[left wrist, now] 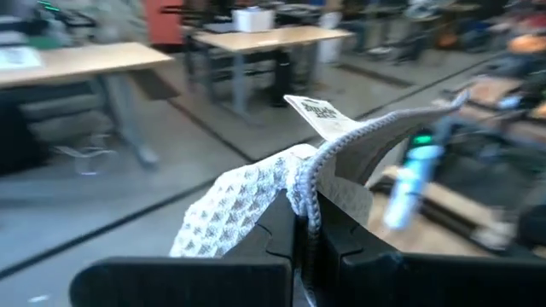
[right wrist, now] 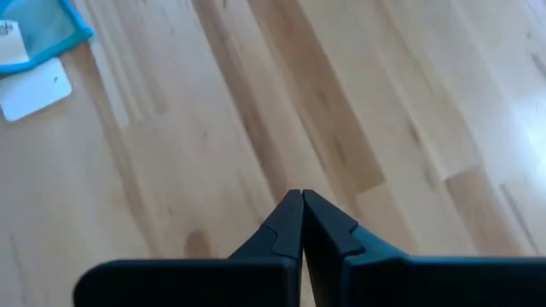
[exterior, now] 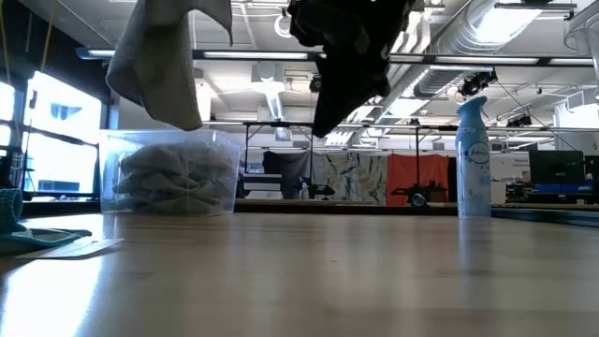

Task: Sort microfiber towel by color & place in baskets
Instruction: Put the white microfiber towel into the top transparent bin

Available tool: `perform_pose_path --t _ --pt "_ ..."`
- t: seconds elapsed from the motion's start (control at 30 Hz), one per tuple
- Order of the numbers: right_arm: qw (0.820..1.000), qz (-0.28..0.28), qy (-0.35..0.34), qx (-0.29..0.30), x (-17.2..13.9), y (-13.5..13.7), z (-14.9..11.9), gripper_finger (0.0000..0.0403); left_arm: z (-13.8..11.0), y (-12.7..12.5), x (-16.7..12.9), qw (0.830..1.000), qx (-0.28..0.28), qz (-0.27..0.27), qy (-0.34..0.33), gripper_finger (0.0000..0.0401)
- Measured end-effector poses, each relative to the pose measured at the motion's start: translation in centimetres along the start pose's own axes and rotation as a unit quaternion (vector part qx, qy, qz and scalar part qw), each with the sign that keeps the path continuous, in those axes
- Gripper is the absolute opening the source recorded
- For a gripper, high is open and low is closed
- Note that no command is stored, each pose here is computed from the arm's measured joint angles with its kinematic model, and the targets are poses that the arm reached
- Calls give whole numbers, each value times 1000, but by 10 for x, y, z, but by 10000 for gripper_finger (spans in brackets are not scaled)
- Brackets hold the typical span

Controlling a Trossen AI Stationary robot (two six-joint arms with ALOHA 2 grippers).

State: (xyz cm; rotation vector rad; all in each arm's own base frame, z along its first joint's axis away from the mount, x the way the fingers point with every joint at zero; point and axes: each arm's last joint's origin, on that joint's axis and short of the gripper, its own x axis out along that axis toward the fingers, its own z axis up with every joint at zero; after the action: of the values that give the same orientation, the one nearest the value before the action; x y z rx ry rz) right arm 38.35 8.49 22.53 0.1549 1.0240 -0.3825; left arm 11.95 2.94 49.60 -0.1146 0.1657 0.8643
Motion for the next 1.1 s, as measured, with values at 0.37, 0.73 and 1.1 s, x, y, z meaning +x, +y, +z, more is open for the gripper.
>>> perform_pose_path --t 0.37,0.73,1.1 --pt "999 39 0 -37 14 -32 23 1 8 16 71 994 54 89 19 0" --pt "994 52 9 -100 20 -50 30 0 9 43 86 993 27 112 30 0" --pt "989 72 38 -121 26 -75 35 0 -47 43 108 977 21 73 199 0"
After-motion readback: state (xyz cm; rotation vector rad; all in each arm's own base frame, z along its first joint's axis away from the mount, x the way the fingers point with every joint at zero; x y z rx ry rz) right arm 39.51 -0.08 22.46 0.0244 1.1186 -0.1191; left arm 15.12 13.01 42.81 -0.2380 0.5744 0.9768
